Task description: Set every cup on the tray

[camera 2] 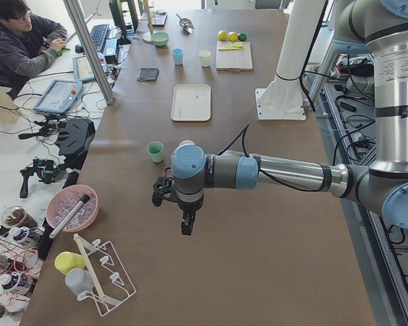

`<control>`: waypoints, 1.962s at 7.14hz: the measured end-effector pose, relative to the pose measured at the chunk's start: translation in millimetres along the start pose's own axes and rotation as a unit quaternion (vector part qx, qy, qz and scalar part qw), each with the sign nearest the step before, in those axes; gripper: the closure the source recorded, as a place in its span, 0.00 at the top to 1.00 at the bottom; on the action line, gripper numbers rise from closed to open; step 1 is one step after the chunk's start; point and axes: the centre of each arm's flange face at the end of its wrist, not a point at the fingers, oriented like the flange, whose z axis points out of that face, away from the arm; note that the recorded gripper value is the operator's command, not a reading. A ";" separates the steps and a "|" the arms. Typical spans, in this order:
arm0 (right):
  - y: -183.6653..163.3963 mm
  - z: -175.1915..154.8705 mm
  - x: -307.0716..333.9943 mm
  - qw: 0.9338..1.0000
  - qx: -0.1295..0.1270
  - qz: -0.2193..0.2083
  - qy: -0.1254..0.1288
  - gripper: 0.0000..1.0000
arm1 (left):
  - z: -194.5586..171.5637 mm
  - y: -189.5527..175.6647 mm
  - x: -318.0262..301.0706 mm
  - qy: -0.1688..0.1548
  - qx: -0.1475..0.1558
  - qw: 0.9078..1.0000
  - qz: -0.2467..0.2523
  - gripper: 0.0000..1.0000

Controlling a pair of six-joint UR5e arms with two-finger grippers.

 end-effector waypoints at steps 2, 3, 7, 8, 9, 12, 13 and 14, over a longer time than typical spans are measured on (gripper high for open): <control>-1.2 -1.0 -0.6 1.000 0.001 -0.001 0.000 1.00 | -0.9 -0.6 0.5 -0.002 0.012 1.000 0.011 0.98; -1.8 -1.7 -1.0 1.000 0.002 -0.002 0.000 1.00 | -2.2 -1.4 1.0 -0.003 0.020 1.000 0.017 0.99; -12.5 -13.5 -7.6 0.997 0.058 -0.045 0.012 1.00 | -5.8 -0.7 2.4 -0.006 0.086 0.993 0.074 0.98; -20.4 -25.1 -15.0 0.991 0.107 -0.075 0.019 1.00 | -13.6 -14.2 8.6 -0.010 0.123 0.986 0.109 0.98; -27.8 -38.7 -24.7 0.984 0.153 -0.086 0.020 1.00 | -23.4 -41.6 15.7 -0.013 0.162 0.976 0.145 0.98; -58.7 -70.4 -53.8 0.973 0.212 -0.091 0.006 1.00 | -41.0 -83.7 36.8 0.027 0.216 0.964 0.154 0.99; -67.2 -69.4 -67.5 0.973 0.210 -0.092 -0.005 1.00 | -38.0 -86.2 41.5 0.037 0.223 0.961 0.159 0.98; -77.4 -60.7 -90.3 0.977 0.199 -0.067 -0.023 1.00 | -31.6 -94.1 55.7 0.051 0.221 0.962 0.151 0.98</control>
